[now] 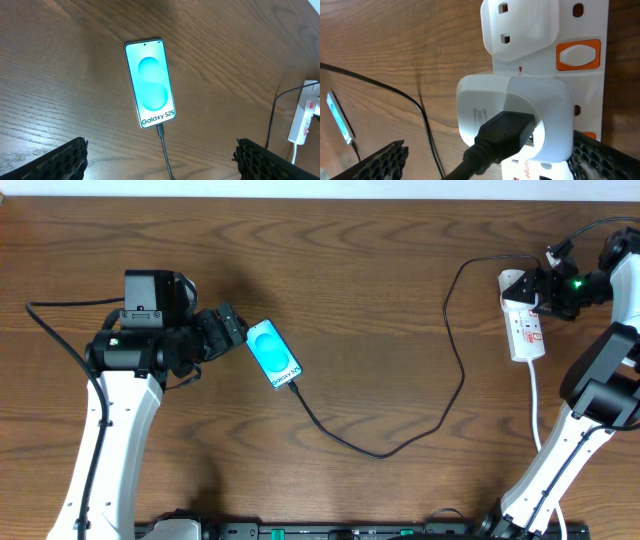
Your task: Plug charger to phone and switch on socket
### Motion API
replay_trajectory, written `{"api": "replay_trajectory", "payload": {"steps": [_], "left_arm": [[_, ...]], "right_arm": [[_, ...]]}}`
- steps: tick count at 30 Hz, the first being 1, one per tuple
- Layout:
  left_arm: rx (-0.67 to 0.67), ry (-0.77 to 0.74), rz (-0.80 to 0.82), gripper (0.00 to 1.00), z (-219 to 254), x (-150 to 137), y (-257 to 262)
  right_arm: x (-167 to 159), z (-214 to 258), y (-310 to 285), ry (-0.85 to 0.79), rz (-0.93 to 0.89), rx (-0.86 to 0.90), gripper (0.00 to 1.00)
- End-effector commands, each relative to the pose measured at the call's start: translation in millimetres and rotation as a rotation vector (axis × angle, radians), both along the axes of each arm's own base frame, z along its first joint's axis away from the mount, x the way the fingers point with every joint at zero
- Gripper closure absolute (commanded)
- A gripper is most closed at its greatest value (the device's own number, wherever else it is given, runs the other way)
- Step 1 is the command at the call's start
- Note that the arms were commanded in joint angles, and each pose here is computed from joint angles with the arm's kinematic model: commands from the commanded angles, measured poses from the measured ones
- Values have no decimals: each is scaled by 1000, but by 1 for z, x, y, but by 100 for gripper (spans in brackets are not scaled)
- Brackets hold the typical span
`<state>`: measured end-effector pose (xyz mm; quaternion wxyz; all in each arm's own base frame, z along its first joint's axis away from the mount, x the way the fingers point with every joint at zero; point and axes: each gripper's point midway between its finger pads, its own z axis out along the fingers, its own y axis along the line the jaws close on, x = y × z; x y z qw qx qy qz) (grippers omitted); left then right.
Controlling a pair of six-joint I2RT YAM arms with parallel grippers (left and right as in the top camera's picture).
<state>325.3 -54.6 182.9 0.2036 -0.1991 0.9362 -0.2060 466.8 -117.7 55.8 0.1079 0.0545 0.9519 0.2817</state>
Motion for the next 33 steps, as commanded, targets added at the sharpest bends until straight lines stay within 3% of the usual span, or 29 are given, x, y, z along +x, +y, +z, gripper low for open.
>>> {"api": "replay_trajectory", "payload": {"steps": [1,33], "left_arm": [[13,0,9,5,1,1,4],[13,2,9,5,1,1,4]], "right_arm": [[-2,-14,9,38,4,19,1],[-5,-14,13,56,3,26,1]]}}
